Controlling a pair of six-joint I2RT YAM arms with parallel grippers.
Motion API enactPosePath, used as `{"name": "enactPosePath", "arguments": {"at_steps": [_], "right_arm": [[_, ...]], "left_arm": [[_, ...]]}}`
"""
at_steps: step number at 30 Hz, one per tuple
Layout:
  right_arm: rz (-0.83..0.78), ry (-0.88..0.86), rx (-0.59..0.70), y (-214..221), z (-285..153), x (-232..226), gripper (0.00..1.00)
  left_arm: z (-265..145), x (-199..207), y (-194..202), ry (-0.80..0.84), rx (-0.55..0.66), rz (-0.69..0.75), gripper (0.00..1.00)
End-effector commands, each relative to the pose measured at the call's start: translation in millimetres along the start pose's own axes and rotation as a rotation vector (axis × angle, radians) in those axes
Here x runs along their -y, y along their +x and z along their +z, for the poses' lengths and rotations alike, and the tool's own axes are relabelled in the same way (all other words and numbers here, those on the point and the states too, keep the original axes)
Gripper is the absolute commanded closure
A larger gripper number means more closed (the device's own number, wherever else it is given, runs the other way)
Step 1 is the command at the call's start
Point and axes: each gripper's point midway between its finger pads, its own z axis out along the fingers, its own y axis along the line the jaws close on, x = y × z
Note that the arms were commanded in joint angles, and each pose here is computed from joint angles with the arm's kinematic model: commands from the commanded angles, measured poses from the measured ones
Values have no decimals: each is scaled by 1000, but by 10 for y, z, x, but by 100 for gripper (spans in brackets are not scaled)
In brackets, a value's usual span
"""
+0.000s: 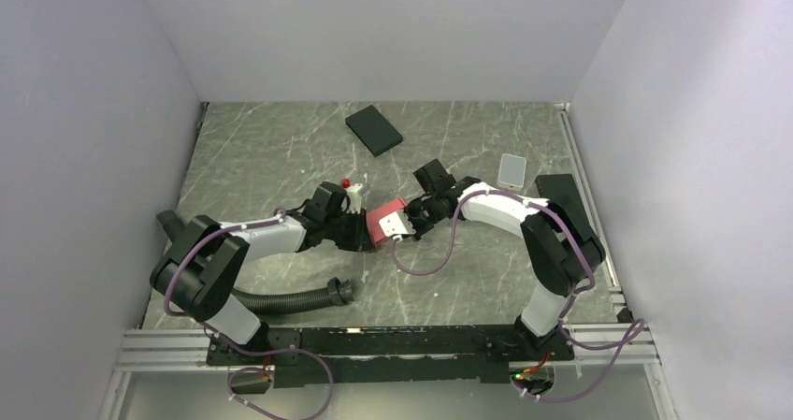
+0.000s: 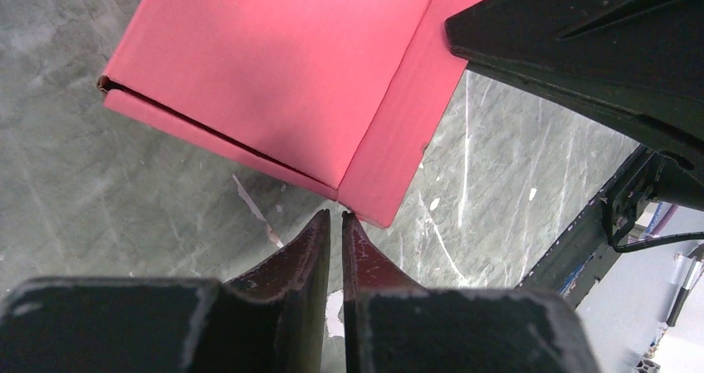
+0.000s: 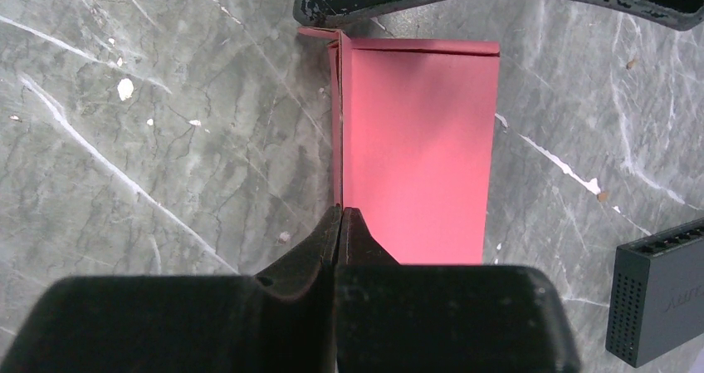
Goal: Fold the paper box
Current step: Close the paper box at the center of the board.
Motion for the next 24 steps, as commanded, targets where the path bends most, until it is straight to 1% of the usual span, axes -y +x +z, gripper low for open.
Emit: {"name": "enactPosePath", "arguments": {"at_steps": [1,13,24], "right_arm": [[1,-48,-4,18,46,-138,100],[-4,-66,-15,60,66,-189,100],[-11,-76,-21,62,83,-213,98]], "left_arm": [[3,87,-189,31,40,35,85],[-3,60,-175,25,33,33,85],[4,71,-167,35,30,29,85]]}}
